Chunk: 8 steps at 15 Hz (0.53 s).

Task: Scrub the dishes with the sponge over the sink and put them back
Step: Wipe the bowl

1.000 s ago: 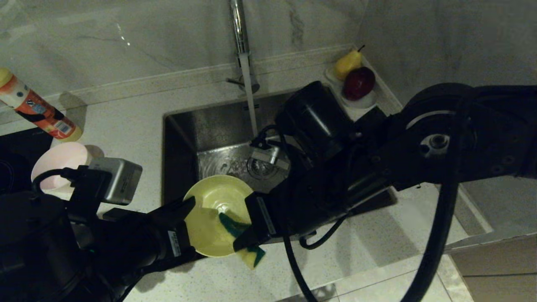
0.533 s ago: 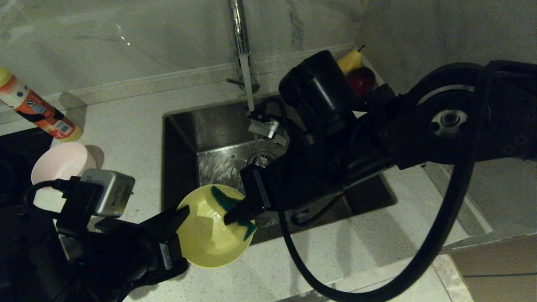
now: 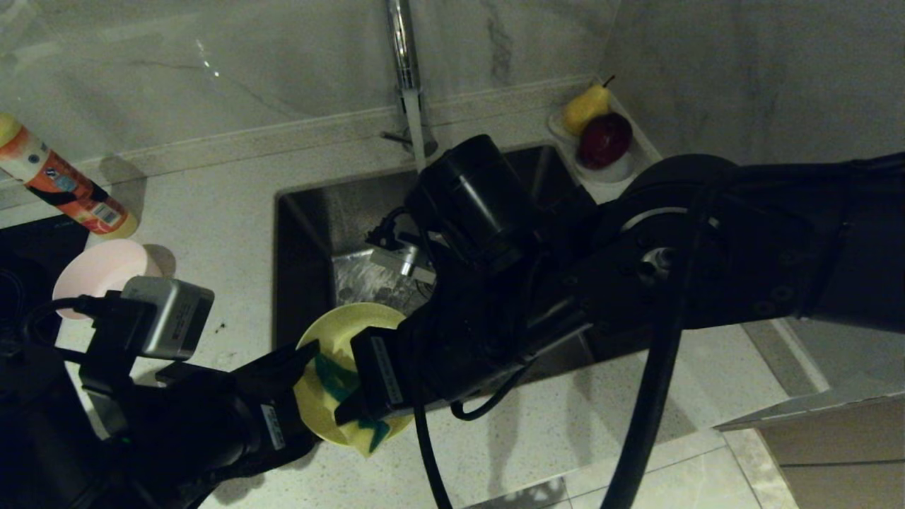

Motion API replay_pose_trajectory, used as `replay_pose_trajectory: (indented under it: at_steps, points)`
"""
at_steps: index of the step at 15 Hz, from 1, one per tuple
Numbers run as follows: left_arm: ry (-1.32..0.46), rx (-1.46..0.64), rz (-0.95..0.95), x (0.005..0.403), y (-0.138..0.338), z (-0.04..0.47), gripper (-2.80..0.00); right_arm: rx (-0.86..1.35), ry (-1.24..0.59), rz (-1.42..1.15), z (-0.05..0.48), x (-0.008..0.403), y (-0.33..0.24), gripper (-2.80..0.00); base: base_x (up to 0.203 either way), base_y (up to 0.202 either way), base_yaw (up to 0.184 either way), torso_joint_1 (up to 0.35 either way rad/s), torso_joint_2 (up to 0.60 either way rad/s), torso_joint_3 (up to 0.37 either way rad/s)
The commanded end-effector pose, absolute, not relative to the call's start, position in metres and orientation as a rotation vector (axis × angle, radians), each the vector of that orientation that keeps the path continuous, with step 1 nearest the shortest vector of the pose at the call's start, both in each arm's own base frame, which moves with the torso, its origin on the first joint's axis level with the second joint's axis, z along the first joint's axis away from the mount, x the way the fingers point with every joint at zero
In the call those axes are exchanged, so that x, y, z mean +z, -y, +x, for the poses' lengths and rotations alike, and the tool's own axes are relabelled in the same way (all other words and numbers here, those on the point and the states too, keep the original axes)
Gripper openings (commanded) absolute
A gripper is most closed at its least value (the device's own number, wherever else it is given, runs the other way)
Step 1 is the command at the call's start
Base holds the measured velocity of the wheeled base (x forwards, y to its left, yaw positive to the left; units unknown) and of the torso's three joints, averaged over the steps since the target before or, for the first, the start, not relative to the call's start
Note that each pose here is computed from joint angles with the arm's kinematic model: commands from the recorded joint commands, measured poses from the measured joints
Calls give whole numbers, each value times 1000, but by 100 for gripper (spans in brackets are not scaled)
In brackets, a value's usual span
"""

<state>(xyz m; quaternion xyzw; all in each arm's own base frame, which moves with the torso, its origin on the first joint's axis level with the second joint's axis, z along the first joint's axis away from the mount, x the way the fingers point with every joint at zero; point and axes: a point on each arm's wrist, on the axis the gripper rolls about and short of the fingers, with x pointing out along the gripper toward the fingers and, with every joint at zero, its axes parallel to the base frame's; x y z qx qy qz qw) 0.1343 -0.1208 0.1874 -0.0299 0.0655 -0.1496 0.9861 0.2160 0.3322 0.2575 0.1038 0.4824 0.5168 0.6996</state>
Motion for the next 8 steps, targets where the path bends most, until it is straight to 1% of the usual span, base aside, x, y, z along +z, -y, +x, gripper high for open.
replay_pose_trajectory:
  at_steps: [1,8]
  points:
    - [-121,-290,-71,190,121,136,-280,1144,-1084,230,212,265,-322,-280,0,0,0,0,0,0]
    - [-148,-269,-54,183,119,137,-280,1123,-969,300,208,312,-269,-280,0,0,0,0,0,0]
